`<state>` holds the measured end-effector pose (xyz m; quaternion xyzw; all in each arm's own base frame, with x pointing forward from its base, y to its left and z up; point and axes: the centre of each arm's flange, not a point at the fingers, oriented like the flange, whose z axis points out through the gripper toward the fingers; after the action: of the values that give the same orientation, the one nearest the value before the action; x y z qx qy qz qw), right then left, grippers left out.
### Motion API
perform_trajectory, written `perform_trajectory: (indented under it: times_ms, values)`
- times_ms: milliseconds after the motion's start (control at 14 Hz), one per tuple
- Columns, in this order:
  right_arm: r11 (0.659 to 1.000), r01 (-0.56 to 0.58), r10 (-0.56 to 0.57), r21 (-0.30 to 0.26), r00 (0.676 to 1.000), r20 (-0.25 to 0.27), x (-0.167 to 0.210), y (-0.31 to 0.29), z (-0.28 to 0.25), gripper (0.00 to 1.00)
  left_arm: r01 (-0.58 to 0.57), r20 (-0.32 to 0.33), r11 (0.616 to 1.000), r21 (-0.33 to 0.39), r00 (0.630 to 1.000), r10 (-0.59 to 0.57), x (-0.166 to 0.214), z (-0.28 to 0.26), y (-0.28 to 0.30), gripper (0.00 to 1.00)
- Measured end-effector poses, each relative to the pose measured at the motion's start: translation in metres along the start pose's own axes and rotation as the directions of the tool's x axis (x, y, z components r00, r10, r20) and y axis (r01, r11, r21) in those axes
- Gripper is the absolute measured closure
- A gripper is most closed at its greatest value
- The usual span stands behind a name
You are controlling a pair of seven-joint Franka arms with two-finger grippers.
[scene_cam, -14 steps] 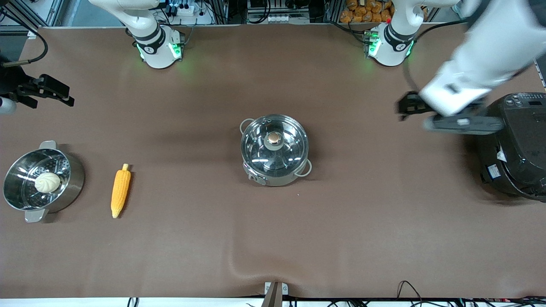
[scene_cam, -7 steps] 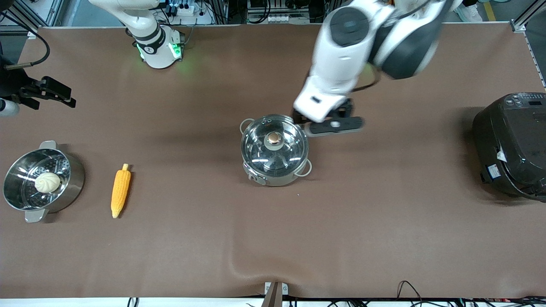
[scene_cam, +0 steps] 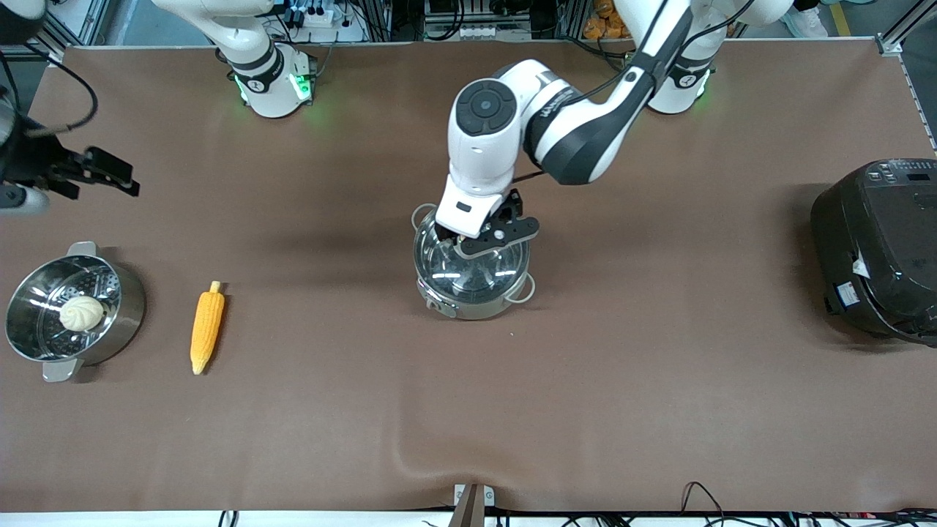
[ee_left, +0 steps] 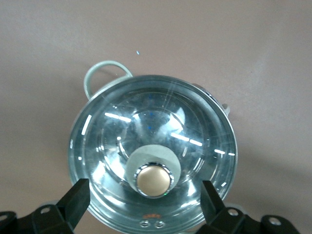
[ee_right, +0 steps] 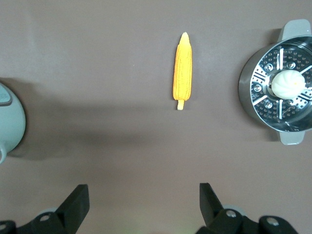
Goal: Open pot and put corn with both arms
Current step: 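Move the left gripper over the glass lid of the central pot, then grasp the lid knob with the left gripper while the right gripper grasps the corn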
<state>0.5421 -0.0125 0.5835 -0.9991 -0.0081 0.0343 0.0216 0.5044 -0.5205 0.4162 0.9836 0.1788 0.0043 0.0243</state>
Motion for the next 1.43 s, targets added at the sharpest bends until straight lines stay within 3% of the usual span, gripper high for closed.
perform_trajectory:
  times_ms: [143,571,714,1000,1214,1357,1429]
  values:
    - [1.0,-0.003,0.003,0.0,1.0,-0.002,0.012,0.002,0.036,0.0,0.007,-0.01,1.0,0.012,1.0,-0.007,-0.005,0.01,0.004,0.0]
    - [1.0,-0.024,0.024,0.002,0.998,0.053,0.075,0.024,0.178,0.0,-0.001,-0.022,0.998,0.057,1.0,0.002,-0.011,0.045,0.009,0.0]
    - [1.0,-0.01,0.01,0.001,0.999,0.037,0.092,0.038,0.222,0.0,-0.008,-0.021,0.998,0.062,1.0,0.009,-0.015,0.05,0.011,0.02]
    - [0.998,0.054,-0.054,-0.012,0.998,-0.042,0.117,0.081,0.302,0.0,-0.009,-0.019,0.998,0.07,1.0,0.01,-0.016,0.057,0.012,0.07]
    - [0.998,0.068,-0.068,-0.017,0.996,-0.05,0.124,0.094,0.364,0.0,-0.009,-0.017,0.997,0.077,1.0,0.01,-0.016,0.062,0.012,0.17]
    - [0.997,0.072,-0.072,-0.013,0.997,-0.04,0.128,0.092,0.384,0.0,-0.009,-0.016,0.997,0.077,1.0,0.01,-0.016,0.062,0.012,0.39]
    - [0.997,0.075,-0.075,-0.012,0.996,-0.039,0.13,0.09,0.387,0.0,-0.01,-0.016,0.997,0.077,1.0,0.011,-0.016,0.062,0.012,0.45]
